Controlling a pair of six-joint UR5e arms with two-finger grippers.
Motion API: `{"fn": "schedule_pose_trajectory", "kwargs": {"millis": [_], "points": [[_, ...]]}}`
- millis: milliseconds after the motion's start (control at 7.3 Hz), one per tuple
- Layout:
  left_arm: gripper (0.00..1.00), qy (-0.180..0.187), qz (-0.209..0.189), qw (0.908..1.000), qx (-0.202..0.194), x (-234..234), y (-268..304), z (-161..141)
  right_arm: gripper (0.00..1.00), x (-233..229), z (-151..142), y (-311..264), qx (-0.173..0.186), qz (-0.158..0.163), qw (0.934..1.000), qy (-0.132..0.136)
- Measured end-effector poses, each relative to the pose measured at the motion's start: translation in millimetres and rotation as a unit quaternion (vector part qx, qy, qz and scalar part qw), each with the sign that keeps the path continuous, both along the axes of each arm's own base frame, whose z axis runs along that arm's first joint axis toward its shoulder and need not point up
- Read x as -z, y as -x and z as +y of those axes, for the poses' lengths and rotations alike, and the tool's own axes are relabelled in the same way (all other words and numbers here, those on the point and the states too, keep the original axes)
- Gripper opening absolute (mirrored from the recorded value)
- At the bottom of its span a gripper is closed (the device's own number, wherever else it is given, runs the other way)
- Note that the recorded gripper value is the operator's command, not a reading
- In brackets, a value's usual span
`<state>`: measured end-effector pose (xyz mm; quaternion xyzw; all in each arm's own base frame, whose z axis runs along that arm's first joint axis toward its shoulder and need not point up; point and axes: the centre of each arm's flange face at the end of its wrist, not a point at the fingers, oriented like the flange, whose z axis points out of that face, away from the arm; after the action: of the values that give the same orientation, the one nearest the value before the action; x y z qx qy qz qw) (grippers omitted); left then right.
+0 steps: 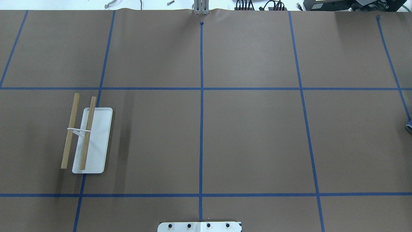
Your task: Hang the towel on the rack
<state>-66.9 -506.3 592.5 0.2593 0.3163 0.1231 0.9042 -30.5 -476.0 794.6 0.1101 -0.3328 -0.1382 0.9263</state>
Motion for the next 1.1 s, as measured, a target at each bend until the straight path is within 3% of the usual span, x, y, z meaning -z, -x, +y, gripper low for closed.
{"fn": "schedule_pose_trajectory", "kwargs": {"millis": [137, 274, 821, 1095], "points": [[0.99, 0.000, 0.000, 1.0000, 0.000, -0.1, 0.0, 0.0, 0.47, 4.4, -3.6, -2.0, -0.003, -0.007, 1.0000, -0.001], [0.99, 0.001, 0.000, 1.0000, 0.000, -0.3, 0.0, 0.1, 0.67, 9.8, -9.7, -3.6, -0.013, -0.014, 0.9998, 0.004], [0.99, 0.000, 0.000, 1.0000, 0.000, 0.0, 0.0, 0.1, 0.73, 21.6, -22.7, -3.9, -0.106, -0.034, 0.9913, 0.071], [0.99, 0.000, 0.000, 1.0000, 0.000, 0.5, 0.0, 0.0, 0.73, 17.6, -16.3, -5.8, -0.118, -0.034, 0.9896, 0.074]]}}
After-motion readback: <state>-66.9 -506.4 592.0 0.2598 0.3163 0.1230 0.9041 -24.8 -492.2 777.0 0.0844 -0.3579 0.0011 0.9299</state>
